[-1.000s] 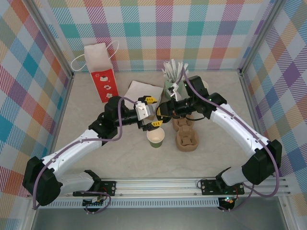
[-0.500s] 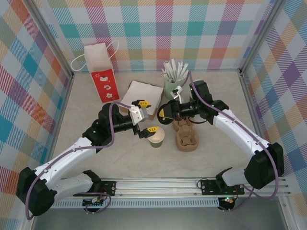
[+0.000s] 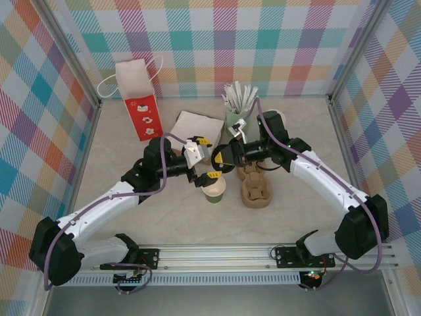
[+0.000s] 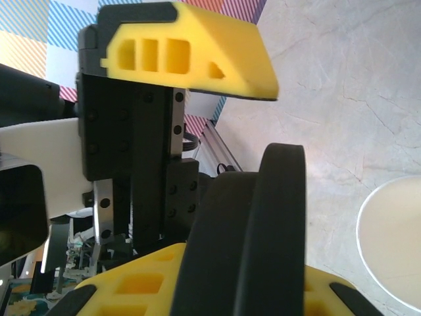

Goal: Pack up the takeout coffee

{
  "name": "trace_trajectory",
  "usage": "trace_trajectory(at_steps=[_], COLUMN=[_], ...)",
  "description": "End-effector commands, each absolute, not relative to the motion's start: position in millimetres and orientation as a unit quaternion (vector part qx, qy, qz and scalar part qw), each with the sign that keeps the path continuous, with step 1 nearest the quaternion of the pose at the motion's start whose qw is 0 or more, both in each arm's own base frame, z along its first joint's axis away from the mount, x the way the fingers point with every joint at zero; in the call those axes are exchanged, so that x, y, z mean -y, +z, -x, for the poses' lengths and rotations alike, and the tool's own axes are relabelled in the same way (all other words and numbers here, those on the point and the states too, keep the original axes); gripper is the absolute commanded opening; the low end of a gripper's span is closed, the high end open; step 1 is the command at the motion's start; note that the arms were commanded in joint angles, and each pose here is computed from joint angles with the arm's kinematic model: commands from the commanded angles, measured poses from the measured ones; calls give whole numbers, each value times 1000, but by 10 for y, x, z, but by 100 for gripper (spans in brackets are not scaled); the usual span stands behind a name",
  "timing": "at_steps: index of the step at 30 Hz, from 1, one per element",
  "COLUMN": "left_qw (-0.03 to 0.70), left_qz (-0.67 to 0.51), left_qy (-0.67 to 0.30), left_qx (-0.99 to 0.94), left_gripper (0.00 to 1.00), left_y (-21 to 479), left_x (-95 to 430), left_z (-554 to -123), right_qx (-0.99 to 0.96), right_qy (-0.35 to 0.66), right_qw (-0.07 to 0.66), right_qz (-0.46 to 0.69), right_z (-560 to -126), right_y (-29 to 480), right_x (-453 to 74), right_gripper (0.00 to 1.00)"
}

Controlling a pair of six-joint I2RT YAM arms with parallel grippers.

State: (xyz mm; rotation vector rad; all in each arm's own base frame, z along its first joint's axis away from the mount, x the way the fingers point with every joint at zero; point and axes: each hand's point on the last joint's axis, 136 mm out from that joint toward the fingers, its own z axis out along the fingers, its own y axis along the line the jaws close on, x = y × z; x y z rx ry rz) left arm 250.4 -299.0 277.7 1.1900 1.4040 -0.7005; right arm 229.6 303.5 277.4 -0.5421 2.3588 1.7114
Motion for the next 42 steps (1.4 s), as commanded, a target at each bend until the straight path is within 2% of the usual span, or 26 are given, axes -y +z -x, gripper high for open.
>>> trace_trajectory(at_steps=[1,14,32,36,42], left_qw=[576,567,546,544,533], left_qz=[-511,-523,-539,-541,-544], left_qy=[-302,-302,-279,-270,-258], left_qx=[-562,-560,-578,-581,-594], left_gripper=[96,84,73,72,72], left_y=[3006,2963,2753,2719,2651], left_x=[3066,3125,3162,3134,3067], left_z=[-2472,-2492,-2567,-2560,-2536], right_qx=[-782,-783,-791,-797,-811], right_qy=[582,582,576,567,548], right_qw=[86,77,69,74,82], right_qz=[205,204,196,196,186], right_z=[-2274,-2274,-2263,-2266,-2293], right_y=[2801,2819,2838,2825,2754], right_x=[-3100,-3200,-3265,-3242,-3189], right_gripper=[24,24,25,30,48])
